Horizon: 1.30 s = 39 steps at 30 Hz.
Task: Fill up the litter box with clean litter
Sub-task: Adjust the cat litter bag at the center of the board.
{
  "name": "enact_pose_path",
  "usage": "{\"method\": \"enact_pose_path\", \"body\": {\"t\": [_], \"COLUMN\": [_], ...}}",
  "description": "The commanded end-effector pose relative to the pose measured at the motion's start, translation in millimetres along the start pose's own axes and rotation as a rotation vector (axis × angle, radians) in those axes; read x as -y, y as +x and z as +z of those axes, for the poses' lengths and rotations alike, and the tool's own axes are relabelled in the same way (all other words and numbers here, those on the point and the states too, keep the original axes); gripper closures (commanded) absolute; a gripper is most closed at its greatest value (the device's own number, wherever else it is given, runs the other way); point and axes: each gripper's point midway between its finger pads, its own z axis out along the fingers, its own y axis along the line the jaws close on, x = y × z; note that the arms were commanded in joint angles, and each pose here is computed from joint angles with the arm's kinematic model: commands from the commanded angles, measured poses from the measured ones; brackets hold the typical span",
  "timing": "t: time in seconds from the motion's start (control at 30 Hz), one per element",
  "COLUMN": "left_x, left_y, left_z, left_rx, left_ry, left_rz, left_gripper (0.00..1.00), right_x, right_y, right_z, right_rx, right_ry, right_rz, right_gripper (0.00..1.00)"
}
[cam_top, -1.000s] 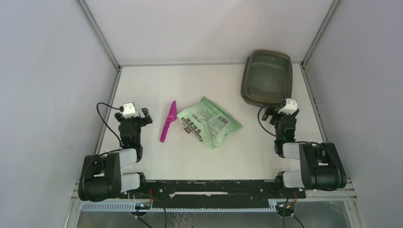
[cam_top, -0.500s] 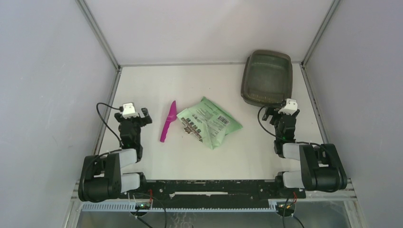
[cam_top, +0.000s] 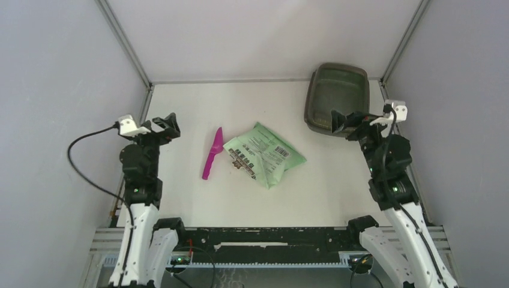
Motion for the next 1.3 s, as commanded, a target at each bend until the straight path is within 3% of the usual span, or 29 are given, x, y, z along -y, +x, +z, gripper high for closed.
{"method": "enact_pose_path", "body": {"t": [0.0,0.1,0.2,0.3,0.4,0.5,0.6,0.7,0.87,0.97,1.1,1.27], "left_x": [59.1,98.1,130.9,137.8,126.6,146.6,116.4,115.4,144.4,125.6,131.8,129.6], "left_y": [-29.5,-34.1,-21.2,6.2,51.0,98.7,101.6,91.7,125.4,139.7,166.3,197.4], "left_z": [-32.7,-48.0,-56.6,-54.7,-40.5,-38.0,-32.6,-37.7,-54.8,-67.9,-91.1,-96.5], "left_rx": [-0.132,-0.187,-0.265,-0.369,-0.503,-0.681,-0.629,-0.583,-0.786,-0.748,-0.775,-0.772], "left_ry": [0.19,0.324,0.337,0.242,0.131,0.293,0.154,0.151,0.273,0.174,0.182,0.171], "left_rz": [-0.272,-0.359,-0.214,-0.084,-0.173,-0.27,-0.217,-0.28,-0.482,-0.51,-0.647,-0.68], "left_gripper": [0.0,0.0,0.0,0.0,0.0,0.0,0.0,0.0,0.0,0.0,0.0,0.0], "right_x": [-24.4,-57.8,-70.3,-70.4,-81.7,-108.0,-141.0,-147.8,-136.1,-130.5,-121.5,-114.8], "right_y": [71.7,81.1,97.4,123.1,142.6,156.4,173.3,185.7,195.6,195.7,192.0,191.2], "right_z": [-49.9,-74.9,-90.4,-96.6,-92.3,-85.7,-87.0,-82.4,-58.1,-51.7,-47.8,-45.6], "right_rx": [-0.365,-0.482,-0.591,-0.691,-0.761,-0.788,-0.84,-0.845,-0.823,-0.836,-0.82,-0.822], "right_ry": [-0.118,-0.33,-0.369,-0.322,-0.339,-0.394,-0.46,-0.421,-0.353,-0.346,-0.329,-0.326], "right_rz": [0.214,0.3,0.33,0.204,0.079,-0.026,-0.08,-0.115,-0.106,-0.074,-0.059,-0.039], "right_gripper": [0.01,0.01,0.01,0.01,0.04,0.09,0.13,0.13,0.23,0.26,0.27,0.28]}}
